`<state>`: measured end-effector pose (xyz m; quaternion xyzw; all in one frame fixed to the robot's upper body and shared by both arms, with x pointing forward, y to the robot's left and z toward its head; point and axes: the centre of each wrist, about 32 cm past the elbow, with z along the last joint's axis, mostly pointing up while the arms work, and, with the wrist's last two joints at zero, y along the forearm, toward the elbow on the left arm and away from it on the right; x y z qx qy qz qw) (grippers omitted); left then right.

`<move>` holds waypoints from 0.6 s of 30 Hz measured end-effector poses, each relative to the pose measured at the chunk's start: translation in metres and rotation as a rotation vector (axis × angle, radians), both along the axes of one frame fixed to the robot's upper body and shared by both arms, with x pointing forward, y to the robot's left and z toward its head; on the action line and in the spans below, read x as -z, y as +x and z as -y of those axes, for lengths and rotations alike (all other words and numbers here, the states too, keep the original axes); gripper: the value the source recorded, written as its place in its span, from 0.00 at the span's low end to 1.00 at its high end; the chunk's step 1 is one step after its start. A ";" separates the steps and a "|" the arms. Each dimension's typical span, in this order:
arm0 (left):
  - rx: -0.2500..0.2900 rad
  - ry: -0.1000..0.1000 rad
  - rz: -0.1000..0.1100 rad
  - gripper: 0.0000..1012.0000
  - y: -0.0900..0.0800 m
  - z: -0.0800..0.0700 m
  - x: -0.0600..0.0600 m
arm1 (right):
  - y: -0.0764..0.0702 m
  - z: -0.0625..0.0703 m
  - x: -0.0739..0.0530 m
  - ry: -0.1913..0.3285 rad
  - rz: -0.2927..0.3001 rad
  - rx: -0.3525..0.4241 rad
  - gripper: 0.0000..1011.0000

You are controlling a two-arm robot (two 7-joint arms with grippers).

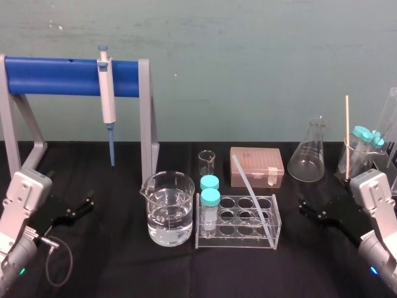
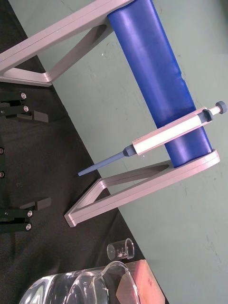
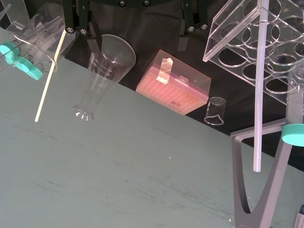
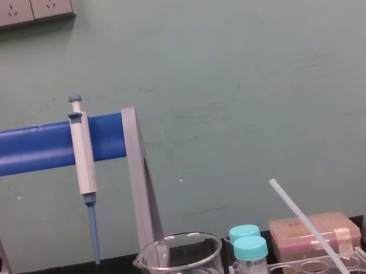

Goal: Pick up the stirring rod with one hand, then place it down.

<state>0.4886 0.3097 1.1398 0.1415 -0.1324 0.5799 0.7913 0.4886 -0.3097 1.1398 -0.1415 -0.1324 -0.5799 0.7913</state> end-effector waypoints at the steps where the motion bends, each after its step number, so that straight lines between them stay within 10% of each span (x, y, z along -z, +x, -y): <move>1: 0.000 0.000 0.000 0.99 0.000 0.000 0.000 | 0.000 0.000 0.000 0.000 0.000 0.000 0.99; 18: 0.000 0.000 0.000 0.99 0.000 0.000 0.000 | 0.000 0.000 0.000 0.000 0.000 0.000 0.99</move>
